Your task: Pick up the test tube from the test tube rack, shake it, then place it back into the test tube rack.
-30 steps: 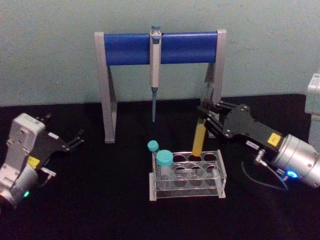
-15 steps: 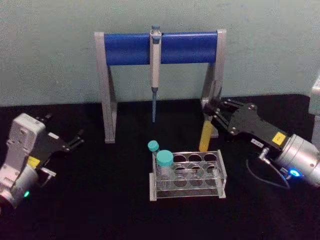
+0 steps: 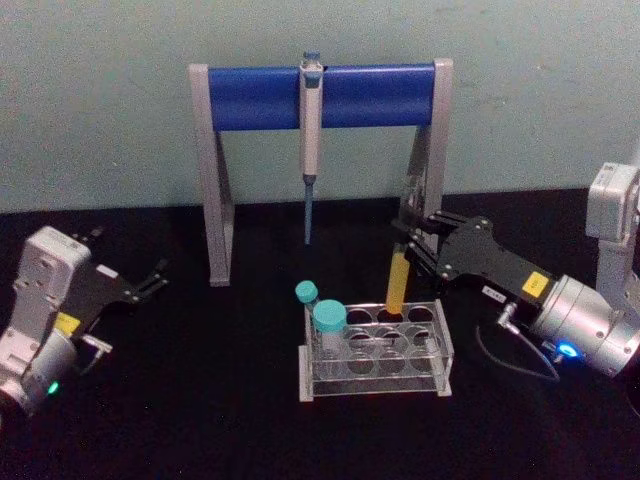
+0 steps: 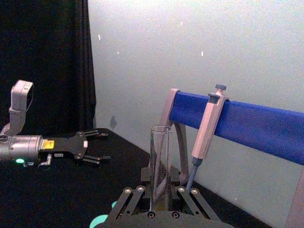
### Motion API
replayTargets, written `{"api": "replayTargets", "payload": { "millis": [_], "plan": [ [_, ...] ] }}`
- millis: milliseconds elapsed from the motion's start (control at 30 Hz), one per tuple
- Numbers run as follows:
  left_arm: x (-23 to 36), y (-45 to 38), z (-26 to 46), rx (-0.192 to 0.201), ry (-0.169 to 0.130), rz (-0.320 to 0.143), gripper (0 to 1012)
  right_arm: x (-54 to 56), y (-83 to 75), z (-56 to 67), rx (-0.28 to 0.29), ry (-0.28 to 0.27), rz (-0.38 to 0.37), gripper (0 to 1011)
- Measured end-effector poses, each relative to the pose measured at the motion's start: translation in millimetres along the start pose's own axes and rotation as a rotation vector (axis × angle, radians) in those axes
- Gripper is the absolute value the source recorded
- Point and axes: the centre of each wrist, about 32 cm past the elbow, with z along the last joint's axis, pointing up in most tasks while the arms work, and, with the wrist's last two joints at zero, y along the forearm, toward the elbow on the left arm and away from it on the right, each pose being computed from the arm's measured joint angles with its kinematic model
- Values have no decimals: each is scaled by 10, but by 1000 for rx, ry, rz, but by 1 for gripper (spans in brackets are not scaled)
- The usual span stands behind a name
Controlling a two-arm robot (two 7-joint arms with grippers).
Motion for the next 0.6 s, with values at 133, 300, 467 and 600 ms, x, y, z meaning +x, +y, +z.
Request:
{"api": "replayTargets", "payload": {
  "millis": [133,300,467,600],
  "plan": [
    [0,0,0,0,0,0,1001,6,18,-28,-9,0,1,221],
    [0,0,0,0,0,0,1001,14,44,-73,-34,1,1,222],
    [0,0,0,0,0,0,1001,23,65,-115,-52,3,-3,221],
    [0,0,0,0,0,0,1001,35,78,-143,-60,9,-9,221]
  ]
}}
